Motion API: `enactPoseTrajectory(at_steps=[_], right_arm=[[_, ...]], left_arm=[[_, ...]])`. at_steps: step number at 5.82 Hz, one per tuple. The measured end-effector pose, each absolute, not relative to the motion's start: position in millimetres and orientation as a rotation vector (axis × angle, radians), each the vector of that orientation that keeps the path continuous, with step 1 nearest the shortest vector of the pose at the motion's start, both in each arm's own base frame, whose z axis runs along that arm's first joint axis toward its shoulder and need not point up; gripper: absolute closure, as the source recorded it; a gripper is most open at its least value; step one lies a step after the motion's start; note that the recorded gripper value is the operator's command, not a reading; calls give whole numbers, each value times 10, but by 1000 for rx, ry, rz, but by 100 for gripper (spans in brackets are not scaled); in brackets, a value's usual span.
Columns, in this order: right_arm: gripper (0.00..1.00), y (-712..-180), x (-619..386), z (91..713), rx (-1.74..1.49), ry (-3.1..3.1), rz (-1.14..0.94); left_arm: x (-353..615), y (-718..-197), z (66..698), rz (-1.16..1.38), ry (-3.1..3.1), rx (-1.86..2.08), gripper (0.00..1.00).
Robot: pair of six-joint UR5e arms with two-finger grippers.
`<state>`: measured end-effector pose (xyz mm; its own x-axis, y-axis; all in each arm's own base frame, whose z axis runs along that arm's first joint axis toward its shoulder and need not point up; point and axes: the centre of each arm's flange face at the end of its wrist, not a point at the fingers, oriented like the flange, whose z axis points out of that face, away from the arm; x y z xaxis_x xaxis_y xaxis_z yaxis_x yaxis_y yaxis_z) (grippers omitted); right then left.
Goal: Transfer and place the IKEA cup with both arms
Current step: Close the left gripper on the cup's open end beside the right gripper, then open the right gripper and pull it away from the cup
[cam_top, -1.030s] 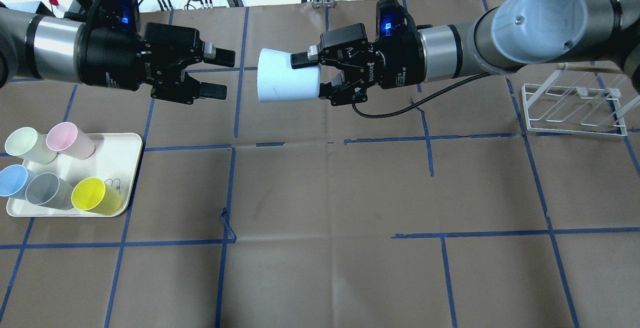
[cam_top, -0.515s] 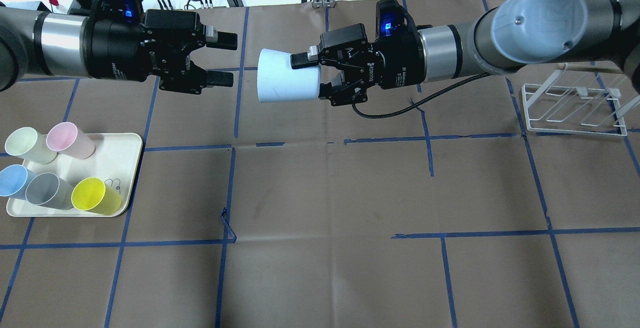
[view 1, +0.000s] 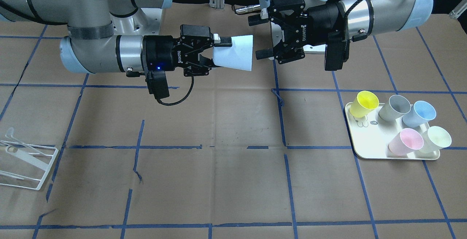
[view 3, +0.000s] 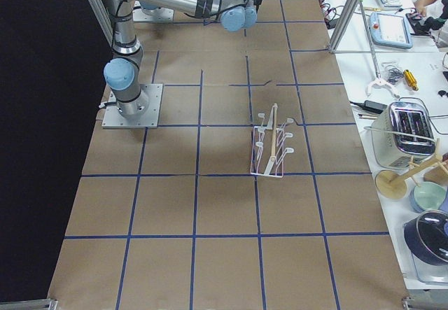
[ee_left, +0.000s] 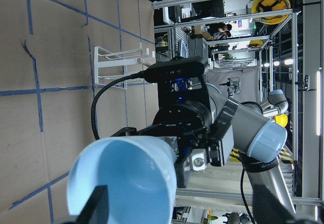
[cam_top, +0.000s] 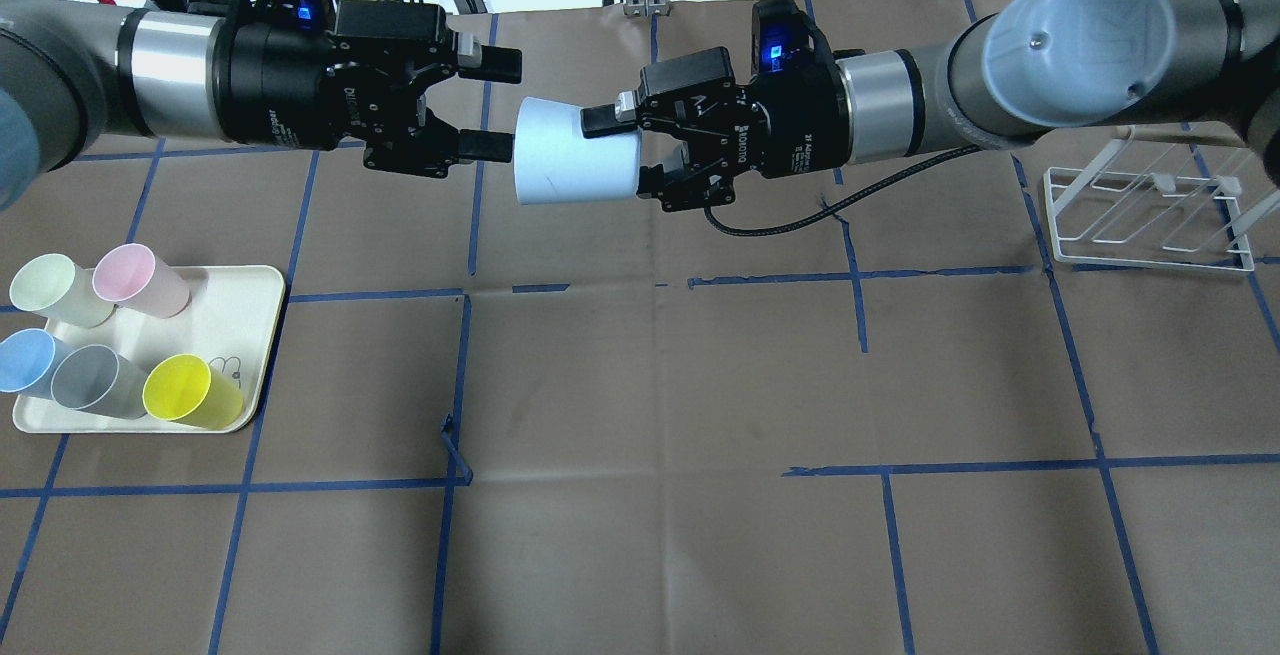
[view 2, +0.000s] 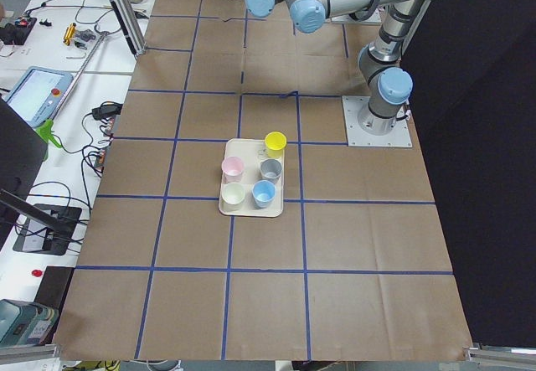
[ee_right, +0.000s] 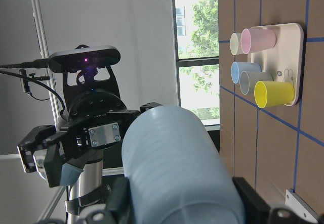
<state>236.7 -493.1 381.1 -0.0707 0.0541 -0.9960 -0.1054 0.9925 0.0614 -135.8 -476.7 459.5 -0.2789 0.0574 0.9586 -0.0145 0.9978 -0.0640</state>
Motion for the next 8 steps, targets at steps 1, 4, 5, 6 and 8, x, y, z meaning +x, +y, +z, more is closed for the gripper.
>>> enactPoseTrajectory(at_steps=[1,4,5,6,8], right_arm=[[67,-4931,2366,3812,-39,1636,132],[33,-4930,2366,3812,-40,1637,132],[2,-4927,2364,3827,-39,1636,129],[0,-4923,2363,3845,-28,1633,131],[0,-4933,2359,3873,11,1638,171]], left_arm=[[-1367,-4767,4596,68,-1855,-36,70],[-1365,-4779,4579,72,-1863,-46,100],[-1365,-4781,4582,73,-1863,-48,100],[-1366,-4781,4586,74,-1863,-49,99],[-1361,-4781,4592,76,-1862,-47,99]])
